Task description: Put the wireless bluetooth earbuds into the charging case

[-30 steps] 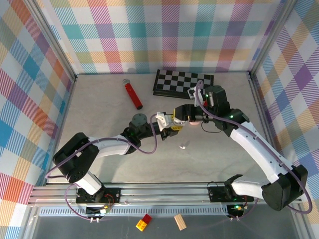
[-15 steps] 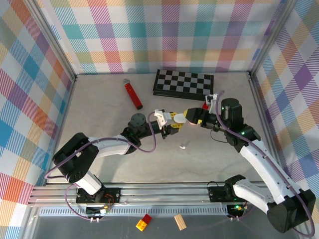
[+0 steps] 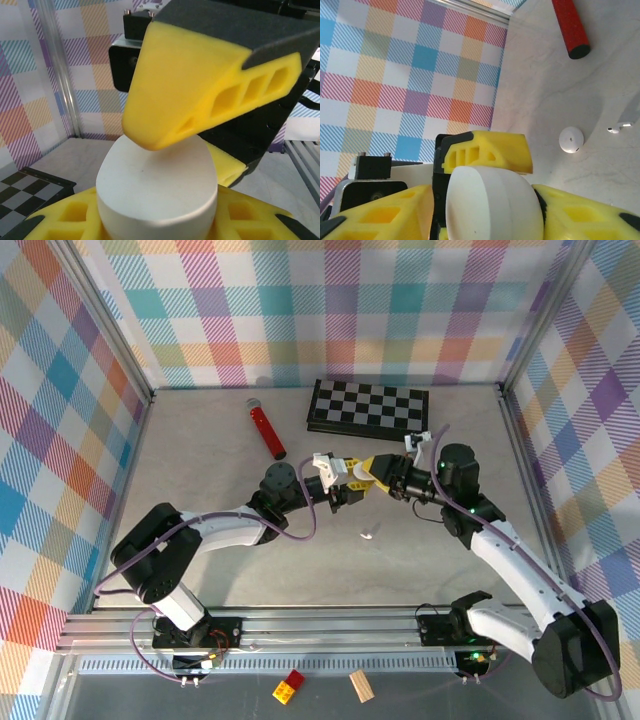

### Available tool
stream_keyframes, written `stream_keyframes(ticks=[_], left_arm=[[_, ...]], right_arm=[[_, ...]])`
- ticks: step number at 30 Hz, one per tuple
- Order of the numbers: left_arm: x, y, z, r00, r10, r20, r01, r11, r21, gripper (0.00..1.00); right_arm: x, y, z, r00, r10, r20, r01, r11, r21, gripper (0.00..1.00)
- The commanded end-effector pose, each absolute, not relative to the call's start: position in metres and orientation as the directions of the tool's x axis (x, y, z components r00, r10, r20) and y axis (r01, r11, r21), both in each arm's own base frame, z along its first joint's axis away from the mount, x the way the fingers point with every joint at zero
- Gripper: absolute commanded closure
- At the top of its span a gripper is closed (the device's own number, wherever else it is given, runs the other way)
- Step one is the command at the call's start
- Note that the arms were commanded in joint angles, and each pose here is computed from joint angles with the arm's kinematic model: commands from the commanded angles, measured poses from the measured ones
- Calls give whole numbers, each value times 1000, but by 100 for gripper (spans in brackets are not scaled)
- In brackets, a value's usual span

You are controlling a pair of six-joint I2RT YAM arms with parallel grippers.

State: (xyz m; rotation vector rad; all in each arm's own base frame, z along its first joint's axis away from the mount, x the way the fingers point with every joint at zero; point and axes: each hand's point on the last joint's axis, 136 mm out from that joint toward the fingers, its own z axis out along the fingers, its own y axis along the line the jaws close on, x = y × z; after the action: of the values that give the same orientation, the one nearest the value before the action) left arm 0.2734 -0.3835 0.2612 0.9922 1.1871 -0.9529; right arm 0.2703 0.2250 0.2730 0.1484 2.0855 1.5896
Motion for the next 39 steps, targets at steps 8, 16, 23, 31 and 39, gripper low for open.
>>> stream_keyframes(ticks=[8,16,23,31,39], left_arm=[[269,-388,271,167,-86,-982,952,274,138,59],[268,-380,257,143,-36,-989,945,302,125,19],[255,-365,217,40,90,-995,951,301,66,2],[231,-355,182,-58,205,-977,960,279,1,0],[226,-350,164,-110,250,-962,956,292,-33,0]], right_arm=[[271,223,285,-850,388,-356,-256,286,923,91],[279,207,262,-814,414,-408,-227,420,879,93],[297,167,182,-804,479,-353,-26,564,825,93],[312,126,100,-797,543,-265,163,616,771,93],[329,116,54,-813,542,-215,239,646,725,94]])
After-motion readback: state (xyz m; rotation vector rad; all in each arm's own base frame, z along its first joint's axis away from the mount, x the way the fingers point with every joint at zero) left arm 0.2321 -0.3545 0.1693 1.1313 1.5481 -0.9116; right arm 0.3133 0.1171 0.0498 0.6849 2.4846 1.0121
